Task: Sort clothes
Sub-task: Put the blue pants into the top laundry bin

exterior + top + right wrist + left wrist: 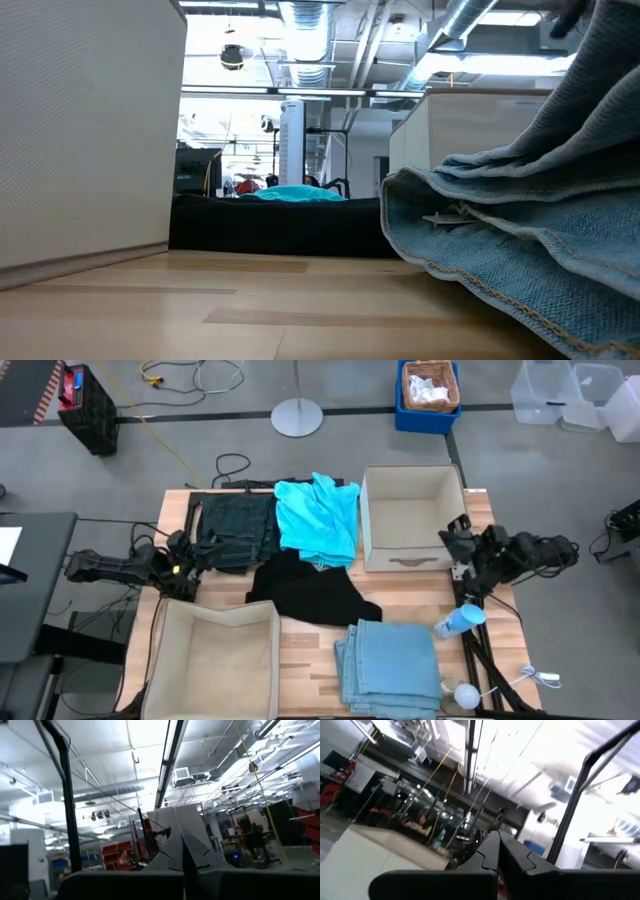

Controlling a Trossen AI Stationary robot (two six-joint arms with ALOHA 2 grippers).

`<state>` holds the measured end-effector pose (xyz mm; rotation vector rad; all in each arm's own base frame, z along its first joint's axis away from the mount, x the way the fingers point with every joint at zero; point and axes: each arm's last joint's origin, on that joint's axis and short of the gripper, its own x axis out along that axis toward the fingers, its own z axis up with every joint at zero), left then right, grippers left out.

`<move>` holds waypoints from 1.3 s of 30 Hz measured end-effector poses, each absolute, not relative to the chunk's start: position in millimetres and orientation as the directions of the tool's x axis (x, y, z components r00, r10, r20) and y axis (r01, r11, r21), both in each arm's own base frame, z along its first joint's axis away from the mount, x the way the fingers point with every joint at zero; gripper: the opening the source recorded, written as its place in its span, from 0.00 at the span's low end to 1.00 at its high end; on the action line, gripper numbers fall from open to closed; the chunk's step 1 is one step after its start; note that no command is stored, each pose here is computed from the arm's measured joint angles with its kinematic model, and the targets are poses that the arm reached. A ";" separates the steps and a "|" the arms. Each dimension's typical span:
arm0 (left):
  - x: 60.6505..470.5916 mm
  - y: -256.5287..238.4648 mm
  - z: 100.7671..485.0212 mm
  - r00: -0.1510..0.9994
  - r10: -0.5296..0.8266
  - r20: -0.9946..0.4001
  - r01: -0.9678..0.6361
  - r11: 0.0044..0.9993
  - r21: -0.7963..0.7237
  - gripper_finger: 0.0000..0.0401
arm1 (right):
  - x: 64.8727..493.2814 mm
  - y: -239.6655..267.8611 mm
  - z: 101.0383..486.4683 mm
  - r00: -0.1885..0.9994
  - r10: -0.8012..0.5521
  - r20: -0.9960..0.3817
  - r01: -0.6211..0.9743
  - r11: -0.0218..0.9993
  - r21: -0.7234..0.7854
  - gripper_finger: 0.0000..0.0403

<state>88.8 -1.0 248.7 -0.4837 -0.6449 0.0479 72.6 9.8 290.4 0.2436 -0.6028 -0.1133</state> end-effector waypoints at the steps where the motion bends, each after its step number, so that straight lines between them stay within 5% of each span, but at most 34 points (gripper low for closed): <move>1: 90.0 -1.0 251.6 0.801 0.192 0.567 0.110 0.884 -0.454 0.00 | 74.0 10.2 300.2 0.818 -0.176 0.547 0.017 0.959 0.284 0.01; 17: 124.9 -3.8 332.1 0.842 0.202 0.500 0.002 0.926 -0.377 0.00 | 142.4 29.2 437.8 0.797 -0.191 0.573 -0.033 0.934 0.356 0.01; 24: 127.8 -2.0 366.3 0.829 0.222 0.513 -0.013 0.925 -0.380 0.00 | 189.0 26.7 451.2 0.808 -0.253 0.532 0.039 0.924 0.380 0.01; 39: 110.3 3.4 411.9 0.951 0.246 0.187 -0.186 0.938 -0.291 0.00 | 315.8 42.8 454.1 0.952 -0.182 0.245 0.052 0.889 0.456 0.01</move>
